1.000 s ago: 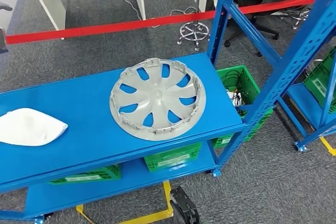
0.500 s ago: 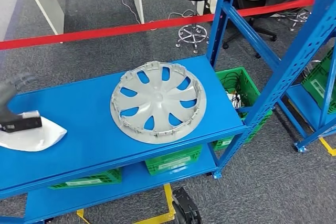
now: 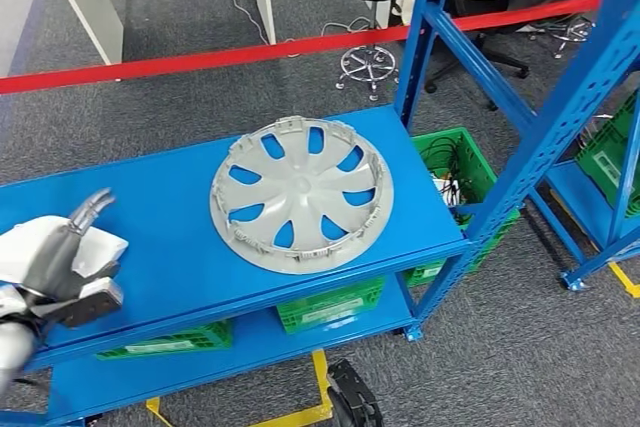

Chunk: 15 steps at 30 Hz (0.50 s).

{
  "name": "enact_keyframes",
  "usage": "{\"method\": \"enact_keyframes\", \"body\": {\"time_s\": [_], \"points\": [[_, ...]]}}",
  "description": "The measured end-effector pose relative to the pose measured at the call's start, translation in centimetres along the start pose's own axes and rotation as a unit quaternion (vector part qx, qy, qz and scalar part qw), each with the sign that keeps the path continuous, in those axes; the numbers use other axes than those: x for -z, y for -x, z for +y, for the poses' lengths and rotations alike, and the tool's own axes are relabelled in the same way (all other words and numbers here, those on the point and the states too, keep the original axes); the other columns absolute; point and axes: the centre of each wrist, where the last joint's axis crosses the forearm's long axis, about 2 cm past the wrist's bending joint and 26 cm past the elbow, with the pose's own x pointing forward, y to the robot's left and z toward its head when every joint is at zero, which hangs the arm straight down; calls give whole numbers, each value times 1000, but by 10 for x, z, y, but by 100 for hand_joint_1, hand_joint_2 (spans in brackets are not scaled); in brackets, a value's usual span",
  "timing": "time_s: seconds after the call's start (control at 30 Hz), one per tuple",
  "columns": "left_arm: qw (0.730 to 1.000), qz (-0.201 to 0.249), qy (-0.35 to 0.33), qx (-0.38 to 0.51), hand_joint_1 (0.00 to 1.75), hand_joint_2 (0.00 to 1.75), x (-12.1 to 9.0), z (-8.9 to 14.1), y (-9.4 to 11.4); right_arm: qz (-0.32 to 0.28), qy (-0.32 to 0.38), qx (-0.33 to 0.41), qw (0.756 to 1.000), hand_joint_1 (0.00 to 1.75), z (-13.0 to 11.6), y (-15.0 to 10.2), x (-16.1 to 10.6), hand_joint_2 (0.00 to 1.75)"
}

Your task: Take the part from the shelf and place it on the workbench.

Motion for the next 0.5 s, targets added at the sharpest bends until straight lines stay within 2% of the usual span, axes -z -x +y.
{"method": "enact_keyframes", "body": {"time_s": [0.1,0.23,0.4,0.5], "points": [[998,-4,-22,-67,0,0,-7,-18,-13,3,3,-2,1000,0,0,0,0,0],[992,9,-21,-123,0,0,-21,-35,-21,5,15,-2,1000,0,0,1,0,0],[989,14,-30,-144,0,0,-27,-43,-26,9,17,-1,1000,0,0,2,-1,0],[991,18,-38,-124,0,0,-26,-45,-28,10,17,-2,1000,0,0,2,-1,0]]}}
